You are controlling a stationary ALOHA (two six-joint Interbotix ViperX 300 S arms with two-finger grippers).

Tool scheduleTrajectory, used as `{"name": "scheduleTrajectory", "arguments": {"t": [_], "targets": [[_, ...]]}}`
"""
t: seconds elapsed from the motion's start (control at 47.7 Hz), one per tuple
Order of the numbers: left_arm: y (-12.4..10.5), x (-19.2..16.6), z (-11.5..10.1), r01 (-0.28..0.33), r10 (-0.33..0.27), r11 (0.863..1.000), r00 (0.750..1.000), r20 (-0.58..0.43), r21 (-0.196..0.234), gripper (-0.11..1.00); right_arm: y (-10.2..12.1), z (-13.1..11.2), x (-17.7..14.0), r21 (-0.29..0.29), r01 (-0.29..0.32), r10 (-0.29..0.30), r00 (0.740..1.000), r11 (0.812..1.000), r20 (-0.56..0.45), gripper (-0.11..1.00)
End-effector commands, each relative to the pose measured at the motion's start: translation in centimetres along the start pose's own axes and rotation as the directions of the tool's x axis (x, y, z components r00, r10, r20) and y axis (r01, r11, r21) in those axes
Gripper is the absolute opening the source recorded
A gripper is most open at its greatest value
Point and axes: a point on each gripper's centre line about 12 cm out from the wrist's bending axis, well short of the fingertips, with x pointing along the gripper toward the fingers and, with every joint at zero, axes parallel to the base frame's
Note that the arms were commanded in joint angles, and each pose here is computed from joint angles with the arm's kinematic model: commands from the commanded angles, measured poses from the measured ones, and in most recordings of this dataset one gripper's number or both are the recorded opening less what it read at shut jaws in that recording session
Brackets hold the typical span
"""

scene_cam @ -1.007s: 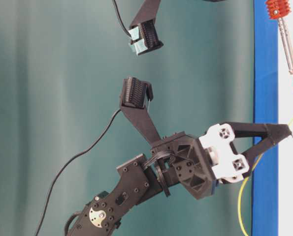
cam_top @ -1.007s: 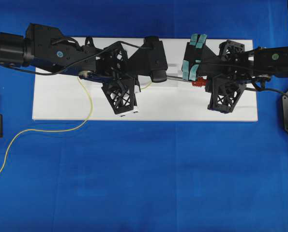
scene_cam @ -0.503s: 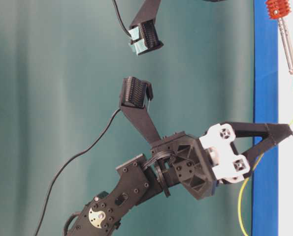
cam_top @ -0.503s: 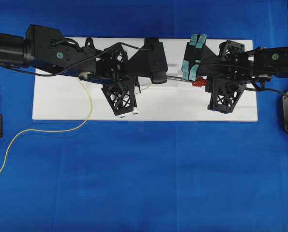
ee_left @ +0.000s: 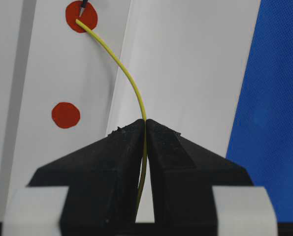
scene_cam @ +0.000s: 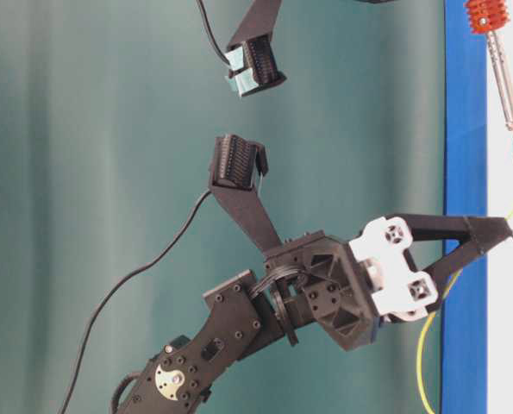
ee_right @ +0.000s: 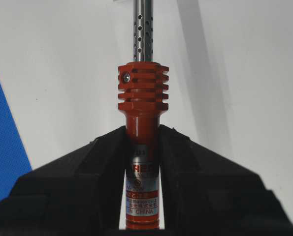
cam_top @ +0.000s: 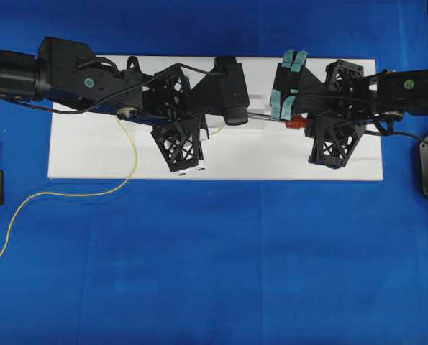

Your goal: Touch the tip of the soldering iron to the tip of the solder at the mark.

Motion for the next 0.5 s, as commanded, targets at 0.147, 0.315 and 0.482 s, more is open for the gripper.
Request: {"name": "scheduleTrajectory", "arguments": {"t": [0.147,0.315,0.482], "targets": [[-0.18,-1.01,1.2,0.005,-0.005,1.0,0.999,0.044,0.003,0.02,0.24,0.88,-0.68,-0.002,-0.009,0.009,0.999,1.0,0.034,0.06],[-0.18,-0.95,1.17,0.005,-0.005,1.0,0.999,0.043,0.003,0.02,0.24,0.88,-0.68,-0.002,-0.009,0.009,0.999,1.0,0.034,0.06],[-0.18,-1.01,1.2,0.005,-0.005,1.0,0.999,0.044,0.001,0.02,0.24,0.88,-0.68,-0.001,-0.009,0.009,0.999,1.0,0.034,0.06]]}}
